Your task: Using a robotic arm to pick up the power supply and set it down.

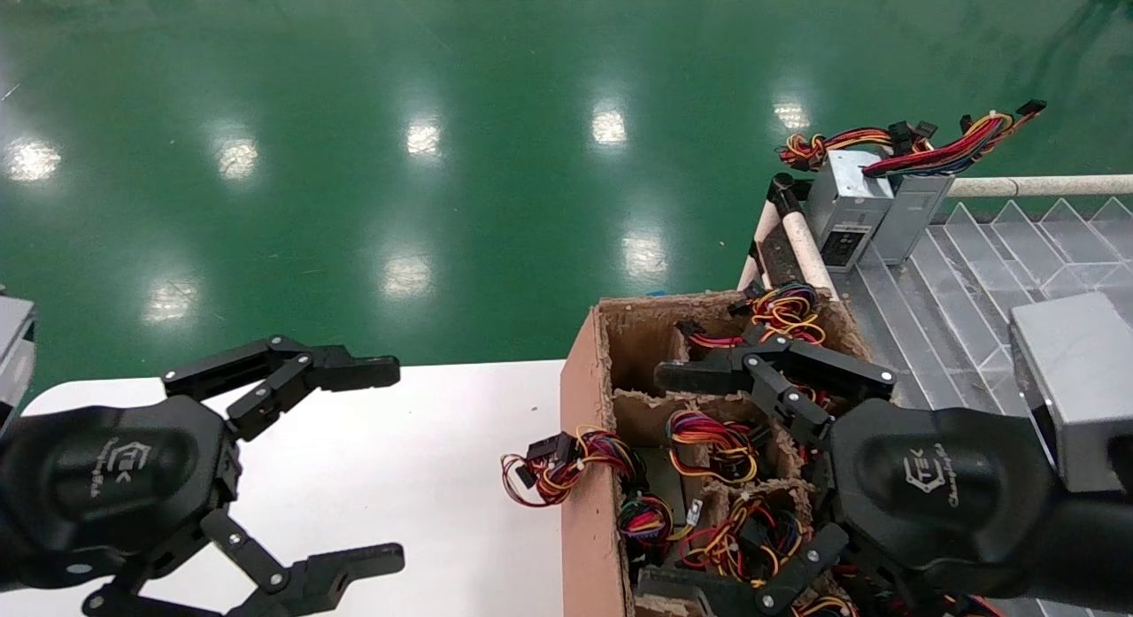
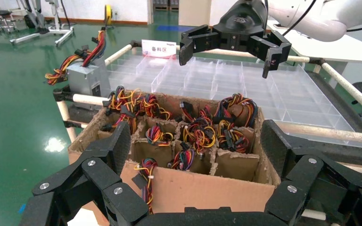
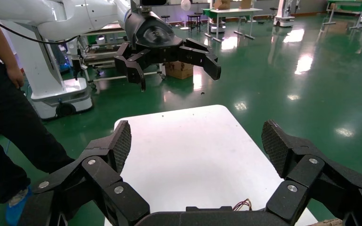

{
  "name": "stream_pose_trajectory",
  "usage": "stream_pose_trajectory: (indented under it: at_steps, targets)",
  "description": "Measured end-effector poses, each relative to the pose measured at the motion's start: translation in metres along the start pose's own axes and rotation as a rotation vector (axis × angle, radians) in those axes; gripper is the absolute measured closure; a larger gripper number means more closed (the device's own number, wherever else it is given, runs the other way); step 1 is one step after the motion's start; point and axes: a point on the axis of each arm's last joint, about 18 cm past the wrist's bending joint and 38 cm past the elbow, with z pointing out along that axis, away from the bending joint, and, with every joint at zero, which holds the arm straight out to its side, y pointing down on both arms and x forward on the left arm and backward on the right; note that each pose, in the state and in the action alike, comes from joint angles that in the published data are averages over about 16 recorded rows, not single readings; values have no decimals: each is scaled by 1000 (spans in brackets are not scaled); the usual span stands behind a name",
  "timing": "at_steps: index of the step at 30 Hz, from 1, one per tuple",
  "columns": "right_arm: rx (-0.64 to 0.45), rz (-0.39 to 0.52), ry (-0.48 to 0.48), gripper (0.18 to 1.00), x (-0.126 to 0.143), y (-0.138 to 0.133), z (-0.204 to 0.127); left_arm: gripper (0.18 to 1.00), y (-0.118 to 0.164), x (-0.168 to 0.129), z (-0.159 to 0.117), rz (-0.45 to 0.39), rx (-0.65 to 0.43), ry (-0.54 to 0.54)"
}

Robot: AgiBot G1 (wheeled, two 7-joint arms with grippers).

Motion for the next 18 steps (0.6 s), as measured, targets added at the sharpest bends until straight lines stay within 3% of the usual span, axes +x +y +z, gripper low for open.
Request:
stream_pose_trajectory:
  at_steps: [18]
  targets:
    - [0,0,0,179,0,0,0,184,0,0,0,0,0,0]
